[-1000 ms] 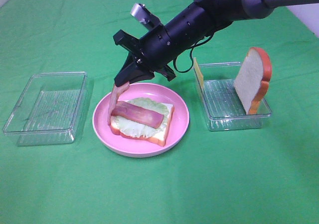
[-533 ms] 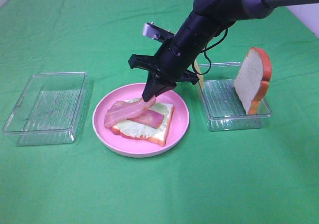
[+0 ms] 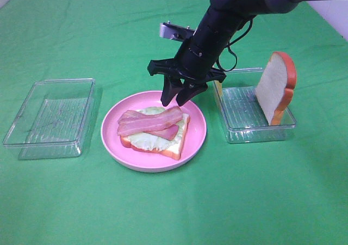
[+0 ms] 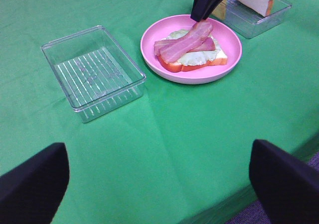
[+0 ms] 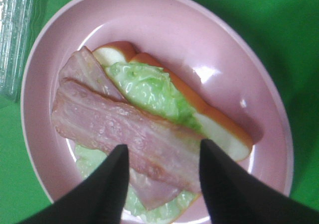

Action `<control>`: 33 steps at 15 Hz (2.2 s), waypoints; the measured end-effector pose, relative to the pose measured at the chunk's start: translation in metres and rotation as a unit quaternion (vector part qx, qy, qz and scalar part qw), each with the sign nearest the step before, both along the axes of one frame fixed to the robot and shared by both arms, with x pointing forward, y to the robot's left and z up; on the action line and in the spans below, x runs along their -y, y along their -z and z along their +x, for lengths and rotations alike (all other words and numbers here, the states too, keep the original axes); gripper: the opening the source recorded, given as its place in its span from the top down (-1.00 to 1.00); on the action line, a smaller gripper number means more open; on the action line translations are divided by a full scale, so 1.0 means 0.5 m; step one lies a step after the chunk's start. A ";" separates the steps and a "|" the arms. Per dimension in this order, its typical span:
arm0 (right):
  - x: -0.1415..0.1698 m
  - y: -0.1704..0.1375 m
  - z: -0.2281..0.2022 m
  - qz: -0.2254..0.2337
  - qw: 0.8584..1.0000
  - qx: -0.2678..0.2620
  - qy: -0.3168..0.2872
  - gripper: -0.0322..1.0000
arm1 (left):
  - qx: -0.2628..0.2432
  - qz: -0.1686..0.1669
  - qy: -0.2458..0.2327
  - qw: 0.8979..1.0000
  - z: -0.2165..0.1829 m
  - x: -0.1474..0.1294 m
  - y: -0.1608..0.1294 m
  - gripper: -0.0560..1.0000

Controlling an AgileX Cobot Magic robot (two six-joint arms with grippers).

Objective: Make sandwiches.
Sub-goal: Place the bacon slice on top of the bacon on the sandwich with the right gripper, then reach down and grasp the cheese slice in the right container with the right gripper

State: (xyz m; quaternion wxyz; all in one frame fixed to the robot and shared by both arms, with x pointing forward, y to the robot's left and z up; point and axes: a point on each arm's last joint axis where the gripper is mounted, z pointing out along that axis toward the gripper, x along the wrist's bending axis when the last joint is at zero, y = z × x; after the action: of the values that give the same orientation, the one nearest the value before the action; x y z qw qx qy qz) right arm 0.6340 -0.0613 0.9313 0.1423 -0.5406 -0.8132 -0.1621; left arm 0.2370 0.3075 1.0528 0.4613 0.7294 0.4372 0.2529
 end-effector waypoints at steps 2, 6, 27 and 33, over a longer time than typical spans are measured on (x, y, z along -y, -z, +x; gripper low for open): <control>0.000 -0.028 0.007 -0.010 1.000 0.007 -0.016 -0.21 | 0.000 0.000 0.000 1.000 0.000 0.000 0.000 -0.84; 0.021 -0.094 0.028 -0.089 0.995 0.031 -0.018 -0.29 | 0.000 0.000 0.000 1.000 0.000 0.000 0.000 -0.84; 0.084 -0.019 0.100 -0.224 0.971 0.067 0.048 0.07 | 0.000 0.000 0.000 1.000 0.000 0.000 0.000 -0.84; 0.083 -0.012 0.101 -0.226 0.971 0.065 0.049 0.35 | 0.000 0.000 0.000 1.000 0.000 0.000 0.000 -0.84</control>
State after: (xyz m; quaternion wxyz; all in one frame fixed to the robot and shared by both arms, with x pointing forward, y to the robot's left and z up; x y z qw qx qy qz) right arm 0.6844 -0.1029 0.9372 -0.0447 -0.5859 -0.8090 -0.0157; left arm 0.2370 0.3074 1.0529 0.4617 0.7292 0.4371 0.2531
